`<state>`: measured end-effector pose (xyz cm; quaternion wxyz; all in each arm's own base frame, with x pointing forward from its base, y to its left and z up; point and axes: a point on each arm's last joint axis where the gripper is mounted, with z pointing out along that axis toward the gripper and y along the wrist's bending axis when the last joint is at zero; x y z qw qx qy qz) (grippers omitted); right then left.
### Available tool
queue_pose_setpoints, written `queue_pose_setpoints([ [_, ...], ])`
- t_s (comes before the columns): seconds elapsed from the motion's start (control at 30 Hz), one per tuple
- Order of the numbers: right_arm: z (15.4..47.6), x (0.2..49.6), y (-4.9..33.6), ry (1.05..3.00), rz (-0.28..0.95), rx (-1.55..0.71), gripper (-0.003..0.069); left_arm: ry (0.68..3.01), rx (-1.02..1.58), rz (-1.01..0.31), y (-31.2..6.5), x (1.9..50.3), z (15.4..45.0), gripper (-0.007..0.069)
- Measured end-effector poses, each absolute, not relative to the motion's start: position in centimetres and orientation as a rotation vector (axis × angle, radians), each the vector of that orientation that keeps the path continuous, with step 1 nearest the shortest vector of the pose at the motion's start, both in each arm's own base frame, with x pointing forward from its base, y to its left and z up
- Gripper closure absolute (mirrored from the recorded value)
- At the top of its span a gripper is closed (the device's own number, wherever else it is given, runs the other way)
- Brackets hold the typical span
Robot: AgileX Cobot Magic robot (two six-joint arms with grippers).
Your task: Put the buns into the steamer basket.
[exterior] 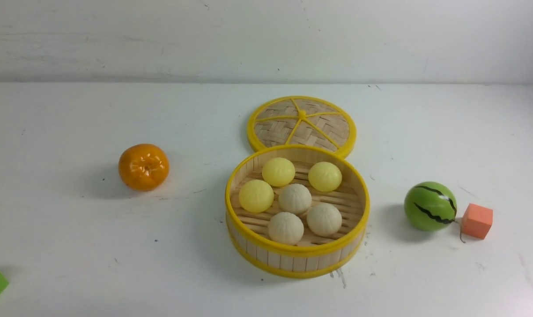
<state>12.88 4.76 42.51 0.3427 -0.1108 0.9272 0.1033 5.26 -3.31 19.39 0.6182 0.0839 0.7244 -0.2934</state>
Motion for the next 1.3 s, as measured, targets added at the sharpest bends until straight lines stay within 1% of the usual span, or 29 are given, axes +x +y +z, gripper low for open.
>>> queue_pose_setpoints([
  [0.1,43.0,11.8,4.4,2.373,0.272,-0.285,0.0671,1.667,0.193,-0.675,-3.3,5.3,19.4,0.0408],
  [0.17,42.9,10.9,3.9,2.351,0.25,-0.281,0.0669,1.667,0.193,-0.675,-3.3,5.3,19.4,0.0408],
  [0.2,42.6,10.4,3.6,2.343,0.232,-0.272,0.0669,1.667,0.193,-0.675,-3.3,5.3,19.4,0.0407],
  [0.27,40.8,8.7,2.4,2.272,0.191,-0.199,0.0669,1.667,0.193,-0.675,-3.3,5.3,19.4,0.0404],
  [0.4,35.0,6.5,0.9,2.062,0.14,-0.062,0.0669,1.667,0.193,-0.675,-3.3,5.3,19.4,0.0397],
  [0.5,28.9,5.6,0.4,1.95,0.106,0.007,0.0669,1.668,0.193,-0.675,-3.3,5.3,19.4,0.0397],
  [0.53,28.4,5.7,0.4,1.954,0.103,0.012,0.0669,1.668,0.193,-0.675,-3.3,5.3,19.4,0.0397],
  [0.57,24.8,5.6,0.2,1.892,0.083,0.045,0.0669,1.668,0.193,-0.675,-3.3,5.3,19.4,0.0397],
  [0.6,22.9,5.6,0.1,1.883,0.072,0.059,0.0669,1.668,0.193,-0.675,-3.3,5.3,19.4,0.0397],
  [0.63,22.2,5.7,0.1,1.852,0.067,0.066,0.0669,1.668,0.193,-0.675,-3.3,5.3,19.4,0.0397],
  [0.67,20.0,5.6,0.0,1.812,0.057,0.081,0.0669,1.668,0.193,-0.675,-3.3,5.3,19.4,0.0396],
  [0.73,18.5,5.5,-0.1,1.8,0.048,0.093,0.0669,1.668,0.193,-0.675,-3.3,5.3,19.4,0.0393],
  [0.83,17.4,5.3,-0.2,1.852,0.037,0.106,0.0668,1.669,0.193,-0.675,-3.3,5.3,19.4,0.0389],
  [0.97,17.3,5.2,-0.2,1.868,0.017,0.101,0.0665,1.67,0.194,-0.675,-3.3,5.3,19.4,0.0388],
  [1.3,17.3,5.2,-0.2,1.872,0.013,0.099,0.0656,1.67,0.194,-0.675,-3.3,5.3,19.4,0.0388],
])
